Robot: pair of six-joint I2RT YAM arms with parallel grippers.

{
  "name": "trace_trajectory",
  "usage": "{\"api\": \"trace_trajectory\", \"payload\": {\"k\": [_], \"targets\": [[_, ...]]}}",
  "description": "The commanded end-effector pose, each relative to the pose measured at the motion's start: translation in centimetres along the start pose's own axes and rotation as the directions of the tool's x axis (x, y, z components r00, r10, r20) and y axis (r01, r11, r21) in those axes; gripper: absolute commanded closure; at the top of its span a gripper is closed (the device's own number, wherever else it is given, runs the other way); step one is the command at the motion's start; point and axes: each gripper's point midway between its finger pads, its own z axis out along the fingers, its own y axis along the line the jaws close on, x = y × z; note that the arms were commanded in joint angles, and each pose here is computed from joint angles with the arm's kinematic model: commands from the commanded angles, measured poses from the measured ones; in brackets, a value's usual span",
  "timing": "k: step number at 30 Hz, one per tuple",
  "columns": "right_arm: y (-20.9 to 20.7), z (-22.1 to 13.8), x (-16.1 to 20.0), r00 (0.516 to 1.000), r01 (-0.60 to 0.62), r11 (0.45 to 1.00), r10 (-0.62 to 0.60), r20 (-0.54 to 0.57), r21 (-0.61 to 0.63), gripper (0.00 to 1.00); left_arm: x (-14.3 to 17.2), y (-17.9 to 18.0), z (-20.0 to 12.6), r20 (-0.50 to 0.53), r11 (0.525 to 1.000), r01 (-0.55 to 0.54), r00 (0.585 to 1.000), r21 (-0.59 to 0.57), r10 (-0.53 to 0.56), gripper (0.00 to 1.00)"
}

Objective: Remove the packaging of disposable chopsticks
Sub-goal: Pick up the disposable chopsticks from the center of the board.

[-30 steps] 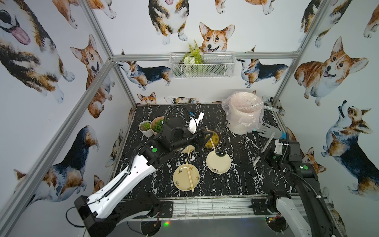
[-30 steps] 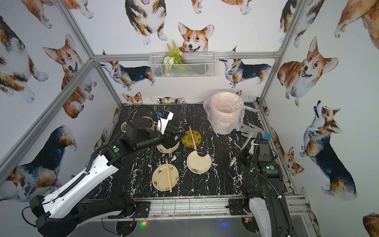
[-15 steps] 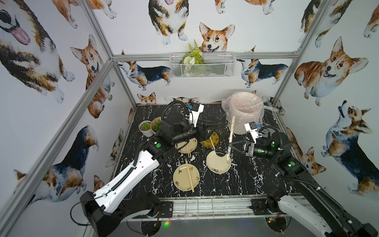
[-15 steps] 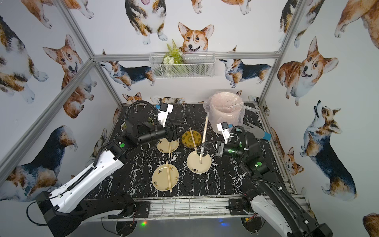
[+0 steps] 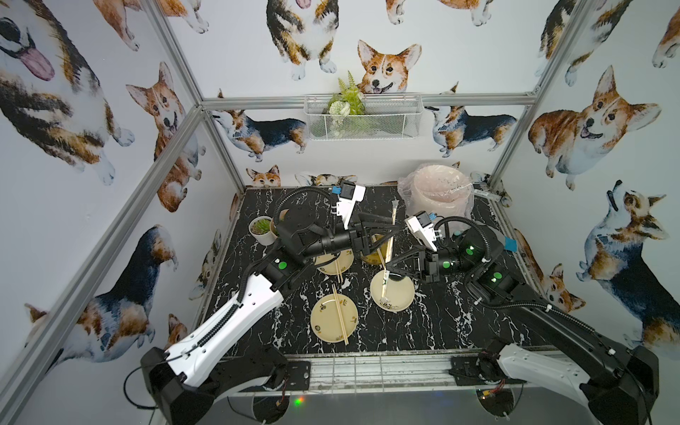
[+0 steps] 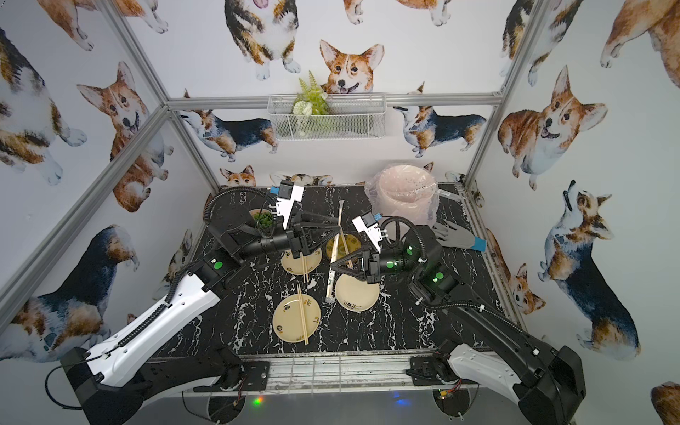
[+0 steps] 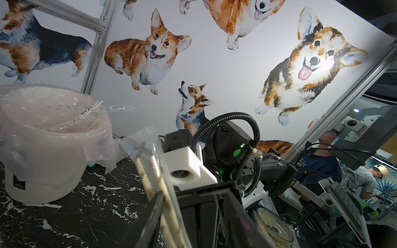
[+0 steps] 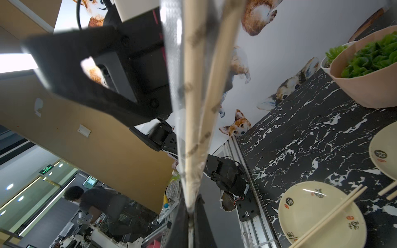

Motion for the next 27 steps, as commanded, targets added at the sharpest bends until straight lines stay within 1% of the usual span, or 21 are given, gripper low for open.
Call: {"api": "trace_trajectory", "payload": {"k": [1, 2, 4, 7, 8, 10, 12, 14, 16, 18, 20, 22, 23, 24, 26, 27], "targets": [[0.6, -0.5, -0.2, 0.997, 0.079, 0.996, -0.079, 0.017, 0.035, 1.00, -0.4, 0.6, -0.4, 0.025, 0.999, 0.012, 1.000, -0.046, -0.011, 0.49], [0.7, -0.8, -0.2, 0.995, 0.095, 0.994, -0.096, 0.027, 0.052, 1.00, -0.4, 0.9, -0.7, 0.031, 0.997, 0.011, 0.999, -0.072, -0.009, 0.46], [1.5, -1.0, -0.2, 0.992, 0.119, 0.992, -0.120, 0.038, 0.030, 1.00, -0.4, 1.3, -1.3, 0.045, 0.993, 0.002, 0.999, -0.118, 0.003, 0.45], [2.0, -0.6, 0.1, 0.996, 0.092, 0.996, -0.092, 0.005, -0.021, 1.00, -0.4, 1.0, -1.7, 0.053, 0.994, -0.008, 0.998, -0.112, 0.014, 0.46], [2.1, -0.4, 0.2, 0.997, 0.080, 0.996, -0.080, -0.009, -0.042, 1.00, -0.3, 0.5, -1.6, 0.048, 0.997, -0.007, 0.999, -0.080, 0.011, 0.47], [2.7, 0.1, 0.2, 0.998, 0.053, 0.994, -0.057, -0.036, -0.101, 1.00, -0.3, -1.2, -1.1, 0.037, 0.999, -0.010, 0.999, 0.034, 0.008, 0.48], [3.3, 0.4, 0.1, 0.998, 0.033, 0.988, -0.041, -0.051, -0.148, 1.00, -0.4, -2.5, -0.8, 0.029, 0.992, -0.004, 1.000, 0.124, 0.001, 0.49], [3.7, 0.6, -0.1, 0.998, 0.027, 0.985, -0.037, -0.057, -0.170, 1.00, -0.5, -3.5, -0.7, 0.021, 0.982, 0.004, 1.000, 0.190, -0.008, 0.52], [4.0, 0.7, 0.0, 0.997, 0.028, 0.983, -0.040, -0.065, -0.181, 1.00, -0.6, -4.2, -0.8, 0.027, 0.975, -0.001, 1.000, 0.224, -0.005, 0.59], [4.2, 0.8, 0.1, 0.996, 0.025, 0.982, -0.040, -0.077, -0.188, 1.00, -0.7, -4.4, -0.9, 0.031, 0.974, -0.007, 1.000, 0.227, -0.001, 0.68], [4.0, 0.9, 0.2, 0.996, 0.018, 0.983, -0.034, -0.081, -0.182, 1.00, -0.9, -4.6, -1.1, 0.039, 0.973, -0.016, 0.999, 0.230, 0.008, 0.80], [3.6, 0.9, 0.3, 0.996, 0.018, 0.986, -0.032, -0.079, -0.166, 1.00, -1.0, -4.8, -1.3, 0.052, 0.974, -0.026, 0.999, 0.226, 0.014, 0.98], [3.4, 0.8, 0.3, 0.997, 0.024, 0.988, -0.035, -0.073, -0.151, 1.00, -1.2, -4.7, -1.4, 0.060, 0.975, -0.028, 0.998, 0.219, 0.015, 1.00], [3.0, 0.8, 0.3, 0.997, 0.026, 0.992, -0.034, -0.065, -0.123, 0.98, -1.3, -4.5, -1.5, 0.066, 0.979, -0.027, 0.998, 0.203, 0.014, 1.00], [2.1, 0.7, -0.1, 0.998, 0.050, 0.998, -0.051, -0.037, -0.041, 0.48, -1.6, -3.8, -1.6, 0.084, 0.989, -0.024, 0.996, 0.143, 0.012, 1.00], [1.3, 0.4, -0.4, 0.997, 0.077, 0.997, -0.076, -0.016, 0.030, 0.26, -1.8, -3.2, -1.8, 0.095, 0.996, -0.019, 0.995, 0.092, 0.010, 1.00]]}}
